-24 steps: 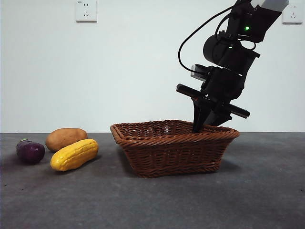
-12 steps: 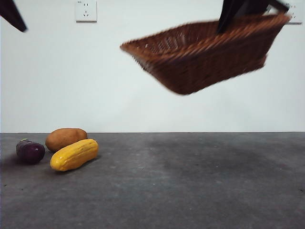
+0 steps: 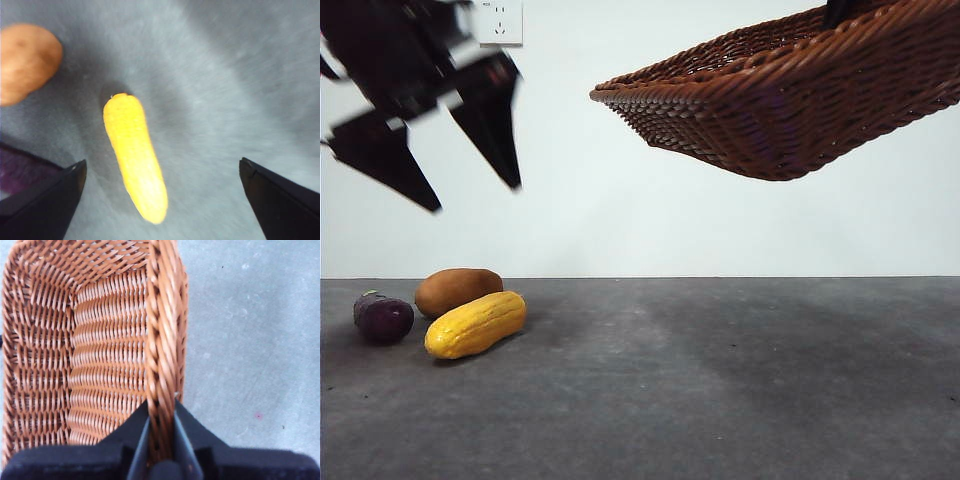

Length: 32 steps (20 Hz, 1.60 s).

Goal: Help me put the vegetables on the table into the basket

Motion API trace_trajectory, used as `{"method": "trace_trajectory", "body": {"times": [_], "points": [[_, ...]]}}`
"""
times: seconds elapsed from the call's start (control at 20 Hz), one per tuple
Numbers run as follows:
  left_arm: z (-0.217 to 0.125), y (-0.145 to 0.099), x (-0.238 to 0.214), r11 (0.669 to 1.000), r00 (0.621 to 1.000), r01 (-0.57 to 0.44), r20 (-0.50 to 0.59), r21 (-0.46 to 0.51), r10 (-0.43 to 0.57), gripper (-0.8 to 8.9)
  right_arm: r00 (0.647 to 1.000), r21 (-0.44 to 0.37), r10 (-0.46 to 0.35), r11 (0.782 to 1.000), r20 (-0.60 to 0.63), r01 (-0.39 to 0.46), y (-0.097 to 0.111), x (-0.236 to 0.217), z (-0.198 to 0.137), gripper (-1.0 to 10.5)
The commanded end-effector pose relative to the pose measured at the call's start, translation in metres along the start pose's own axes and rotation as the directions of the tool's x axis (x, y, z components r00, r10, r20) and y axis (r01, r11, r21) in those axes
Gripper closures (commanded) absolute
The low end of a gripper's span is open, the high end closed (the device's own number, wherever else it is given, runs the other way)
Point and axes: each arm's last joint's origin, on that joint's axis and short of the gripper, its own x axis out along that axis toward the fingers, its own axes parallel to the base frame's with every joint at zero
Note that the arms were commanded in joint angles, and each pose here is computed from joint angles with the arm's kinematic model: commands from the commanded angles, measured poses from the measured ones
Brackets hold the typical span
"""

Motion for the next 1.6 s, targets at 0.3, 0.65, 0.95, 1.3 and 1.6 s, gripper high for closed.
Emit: {"method": "trace_trajectory", "body": {"times": [0.3, 0.65, 0.95, 1.3, 1.6], "points": [[-0.002, 0.008, 0.070, 0.998, 0.986, -0.060, -0.157, -0.033, 0.054, 2.50, 1.000, -0.006, 0.005, 1.000, 0.021, -0.004, 0.001, -0.002, 0.001, 9.6], [-0.009, 0.014, 0.102, 0.994, 0.974, -0.091, -0.211, -0.055, 0.078, 3.22, 1.000, -0.008, 0.004, 1.000, 0.026, -0.004, 0.001, -0.002, 0.002, 9.6], [-0.008, 0.014, 0.105, 0.995, 0.977, -0.080, -0.200, -0.056, 0.067, 7.18, 1.000, -0.011, -0.002, 1.000, 0.026, 0.003, 0.001, -0.002, 0.002, 9.6], [-0.007, 0.011, 0.105, 0.997, 0.981, -0.048, -0.188, -0.056, 0.037, 8.22, 1.000, -0.016, -0.012, 1.000, 0.012, 0.012, 0.001, -0.002, 0.000, 9.6], [-0.010, 0.008, 0.099, 0.998, 0.974, 0.025, -0.224, -0.065, -0.039, 8.21, 0.990, -0.023, -0.132, 0.991, -0.058, 0.131, -0.004, 0.005, -0.004, 9.6]]}}
